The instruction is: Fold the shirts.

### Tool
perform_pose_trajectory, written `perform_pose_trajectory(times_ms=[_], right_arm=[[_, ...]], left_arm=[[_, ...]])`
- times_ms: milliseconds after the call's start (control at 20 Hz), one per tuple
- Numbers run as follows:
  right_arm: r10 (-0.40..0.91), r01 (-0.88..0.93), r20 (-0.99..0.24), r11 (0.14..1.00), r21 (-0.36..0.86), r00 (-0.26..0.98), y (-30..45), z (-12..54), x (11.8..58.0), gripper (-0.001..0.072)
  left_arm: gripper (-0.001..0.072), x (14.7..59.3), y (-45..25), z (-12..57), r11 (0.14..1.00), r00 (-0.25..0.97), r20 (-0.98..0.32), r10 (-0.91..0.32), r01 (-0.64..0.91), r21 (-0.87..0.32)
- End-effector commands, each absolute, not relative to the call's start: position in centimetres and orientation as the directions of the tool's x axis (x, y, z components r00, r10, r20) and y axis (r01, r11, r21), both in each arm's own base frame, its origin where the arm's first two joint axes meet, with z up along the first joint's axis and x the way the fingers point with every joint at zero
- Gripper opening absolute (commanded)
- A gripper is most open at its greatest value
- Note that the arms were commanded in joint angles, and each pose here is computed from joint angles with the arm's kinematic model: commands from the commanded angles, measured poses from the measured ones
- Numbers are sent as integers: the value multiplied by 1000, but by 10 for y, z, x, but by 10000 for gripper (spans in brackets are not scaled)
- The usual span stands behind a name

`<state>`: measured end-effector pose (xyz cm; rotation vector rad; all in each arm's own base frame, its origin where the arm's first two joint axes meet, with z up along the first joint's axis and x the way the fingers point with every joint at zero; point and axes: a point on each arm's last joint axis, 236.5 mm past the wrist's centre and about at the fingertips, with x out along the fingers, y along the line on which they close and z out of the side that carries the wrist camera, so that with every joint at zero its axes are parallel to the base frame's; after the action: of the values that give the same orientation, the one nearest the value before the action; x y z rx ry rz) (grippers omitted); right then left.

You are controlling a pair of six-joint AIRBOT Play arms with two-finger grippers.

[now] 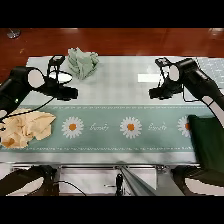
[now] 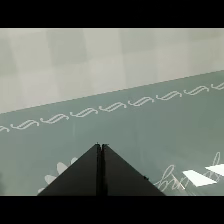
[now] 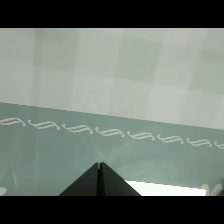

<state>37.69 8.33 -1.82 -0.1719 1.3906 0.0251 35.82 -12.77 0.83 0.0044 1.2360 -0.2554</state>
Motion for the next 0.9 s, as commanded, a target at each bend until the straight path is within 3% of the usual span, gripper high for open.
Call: perform_pose_trajectory(times_ms=[0,550,700,750,800,850], right_arm=[[-83,-119,-980,987,-105,180,84,-19,377,20],[-81,-119,-979,987,-104,186,84,-18,378,20],[-45,-118,-959,990,-81,281,93,-14,401,24],[-37,-99,-950,992,-71,311,95,-12,408,165],[-39,-89,-938,993,-74,344,94,-11,416,615],[-44,-92,-936,992,-81,350,93,-11,419,634]], left_arm=[[29,360,-128,9,971,310,-931,-192,196,-134],[29,359,-128,9,971,308,-932,-191,197,-134],[30,367,-129,12,970,341,-919,-197,205,-132],[67,380,-129,17,971,394,-898,-197,207,-122],[356,402,-126,26,972,486,-854,-186,216,-89],[695,432,-124,43,973,606,-776,-176,226,-44]])
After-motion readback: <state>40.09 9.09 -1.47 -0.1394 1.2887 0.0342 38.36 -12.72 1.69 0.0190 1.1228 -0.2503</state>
